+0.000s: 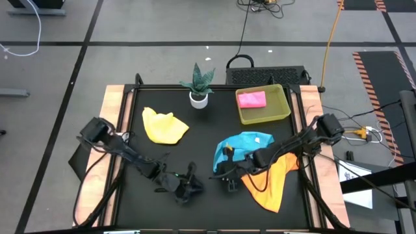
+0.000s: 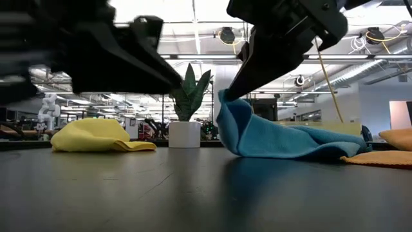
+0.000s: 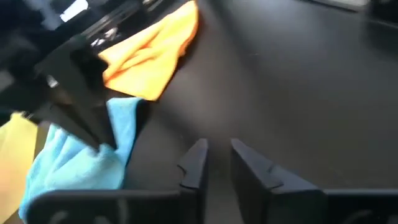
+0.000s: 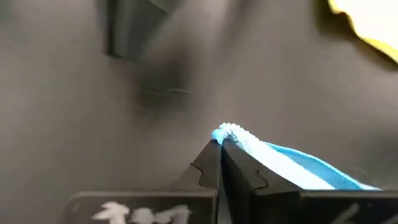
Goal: Fold microfiber towels
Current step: Fold the blue microfiber cloth
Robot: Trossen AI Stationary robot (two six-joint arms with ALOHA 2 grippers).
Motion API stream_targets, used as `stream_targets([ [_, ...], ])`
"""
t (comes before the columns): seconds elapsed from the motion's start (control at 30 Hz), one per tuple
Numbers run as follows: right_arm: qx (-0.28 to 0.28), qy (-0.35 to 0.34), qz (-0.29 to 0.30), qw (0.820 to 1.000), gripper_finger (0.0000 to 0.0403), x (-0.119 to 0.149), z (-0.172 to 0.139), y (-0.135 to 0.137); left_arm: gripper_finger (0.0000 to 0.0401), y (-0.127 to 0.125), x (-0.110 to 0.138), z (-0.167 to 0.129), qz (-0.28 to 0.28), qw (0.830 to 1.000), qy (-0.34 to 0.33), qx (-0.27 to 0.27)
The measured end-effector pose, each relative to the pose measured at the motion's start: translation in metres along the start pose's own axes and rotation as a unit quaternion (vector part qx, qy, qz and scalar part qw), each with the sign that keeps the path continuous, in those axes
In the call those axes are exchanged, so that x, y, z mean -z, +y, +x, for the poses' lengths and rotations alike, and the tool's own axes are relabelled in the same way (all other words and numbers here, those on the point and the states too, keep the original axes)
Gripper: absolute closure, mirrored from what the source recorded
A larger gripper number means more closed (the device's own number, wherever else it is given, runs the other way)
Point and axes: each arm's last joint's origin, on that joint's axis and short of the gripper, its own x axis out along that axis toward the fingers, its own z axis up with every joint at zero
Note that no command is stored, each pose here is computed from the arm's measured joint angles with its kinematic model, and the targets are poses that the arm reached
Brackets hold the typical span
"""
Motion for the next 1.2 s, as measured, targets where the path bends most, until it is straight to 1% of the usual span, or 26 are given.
stream_targets([
  [0.07,-0.001,0.002,0.003,1.0,0.0403,0.001,0.0,0.002,0.0288,0.003,0.003,0.005,-0.008,1.0,-0.006,-0.019],
  [0.17,-0.003,0.001,0.014,1.0,0.0403,0.001,-0.001,0.005,0.0241,0.009,0.004,0.009,-0.041,0.997,-0.008,-0.057],
  [0.27,-0.005,0.002,0.03,1.0,0.0403,0.002,-0.002,0.007,0.0211,0.017,0.008,0.01,-0.099,0.991,0.0,-0.095],
  [0.33,-0.006,0.001,0.046,0.999,0.0403,0.001,-0.002,0.007,0.0202,0.022,0.011,0.012,-0.131,0.986,0.007,-0.107],
  [0.43,-0.005,-0.001,0.061,0.998,0.0402,0.001,-0.002,0.007,0.0197,0.027,0.014,0.013,-0.15,0.983,0.006,-0.105],
  [0.6,-0.008,-0.025,0.065,0.998,0.0384,-0.004,-0.002,0.006,0.0197,0.023,0.022,0.024,-0.147,0.984,-0.003,-0.097],
  [0.7,-0.009,-0.027,0.065,0.997,0.0363,-0.005,-0.001,0.006,0.0196,0.019,0.027,0.033,-0.138,0.985,-0.008,-0.101],
  [0.8,-0.009,-0.026,0.066,0.997,0.0333,-0.004,-0.001,0.006,0.0196,0.018,0.028,0.041,-0.14,0.983,-0.019,-0.115],
  [0.9,-0.012,-0.022,0.061,0.998,0.0303,0.0,-0.001,0.009,0.0196,0.019,0.028,0.048,-0.14,0.98,-0.009,-0.14],
  [1.0,-0.018,-0.017,0.055,0.998,0.0275,0.002,-0.003,0.014,0.0196,0.02,0.031,0.051,-0.139,0.979,0.002,-0.15],
  [1.1,-0.023,-0.005,0.043,0.999,0.0255,0.005,-0.007,0.021,0.0196,0.023,0.033,0.052,-0.153,0.976,0.004,-0.154],
  [1.2,-0.033,-0.001,0.033,0.999,0.0245,0.007,-0.016,0.029,0.0196,0.026,0.035,0.053,-0.161,0.974,0.007,-0.157],
])
